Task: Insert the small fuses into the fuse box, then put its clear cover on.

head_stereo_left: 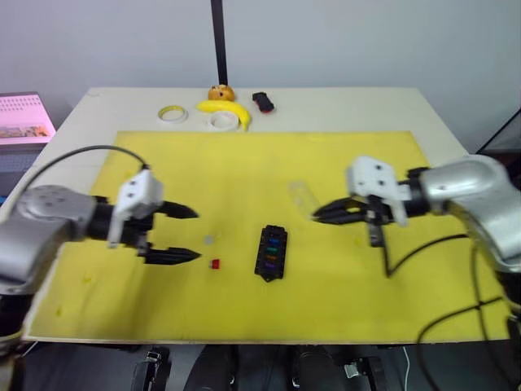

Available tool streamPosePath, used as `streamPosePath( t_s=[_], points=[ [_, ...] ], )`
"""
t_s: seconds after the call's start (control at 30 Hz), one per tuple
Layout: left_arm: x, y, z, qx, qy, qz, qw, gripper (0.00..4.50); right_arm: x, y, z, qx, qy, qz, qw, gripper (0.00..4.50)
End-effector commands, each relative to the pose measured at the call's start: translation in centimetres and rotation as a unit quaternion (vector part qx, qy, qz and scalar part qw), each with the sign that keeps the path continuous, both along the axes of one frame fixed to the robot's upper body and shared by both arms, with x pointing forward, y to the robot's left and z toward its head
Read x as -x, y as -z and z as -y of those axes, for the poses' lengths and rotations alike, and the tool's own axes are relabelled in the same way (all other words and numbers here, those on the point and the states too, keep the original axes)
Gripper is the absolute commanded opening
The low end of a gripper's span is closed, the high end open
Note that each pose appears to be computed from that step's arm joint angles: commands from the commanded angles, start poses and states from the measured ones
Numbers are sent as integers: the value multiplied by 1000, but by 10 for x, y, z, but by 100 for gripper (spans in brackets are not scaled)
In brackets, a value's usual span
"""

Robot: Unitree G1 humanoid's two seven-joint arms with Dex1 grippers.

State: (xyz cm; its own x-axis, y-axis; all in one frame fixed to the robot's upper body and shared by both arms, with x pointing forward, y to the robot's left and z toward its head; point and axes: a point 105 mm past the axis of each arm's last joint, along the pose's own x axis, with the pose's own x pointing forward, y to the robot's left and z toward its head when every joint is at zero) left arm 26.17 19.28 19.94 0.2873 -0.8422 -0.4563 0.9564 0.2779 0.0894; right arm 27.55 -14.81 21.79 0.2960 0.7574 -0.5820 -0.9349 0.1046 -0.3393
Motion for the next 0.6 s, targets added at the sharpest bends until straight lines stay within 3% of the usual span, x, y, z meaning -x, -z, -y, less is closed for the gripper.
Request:
streamPosePath(
  t_s=[0.03, 0.2, 0.33, 0.6],
  points=[
    [8, -25, -34, 1, -53, 13, 999, 450, 3, -15, 29, 22, 12, 28, 999, 185],
    [27, -4, -80, -59, -108, -21, 992, 450, -5, -10, 77, 67, 77, 34, 994, 444],
    [36, 9, -92, -73, -120, -36, 990, 450, -12, -7, 92, 74, 101, 36, 991, 444],
    [30, 12, -50, -13, -67, -36, 997, 450, -17, -23, 44, 20, 33, 70, 997, 444]
  ],
)
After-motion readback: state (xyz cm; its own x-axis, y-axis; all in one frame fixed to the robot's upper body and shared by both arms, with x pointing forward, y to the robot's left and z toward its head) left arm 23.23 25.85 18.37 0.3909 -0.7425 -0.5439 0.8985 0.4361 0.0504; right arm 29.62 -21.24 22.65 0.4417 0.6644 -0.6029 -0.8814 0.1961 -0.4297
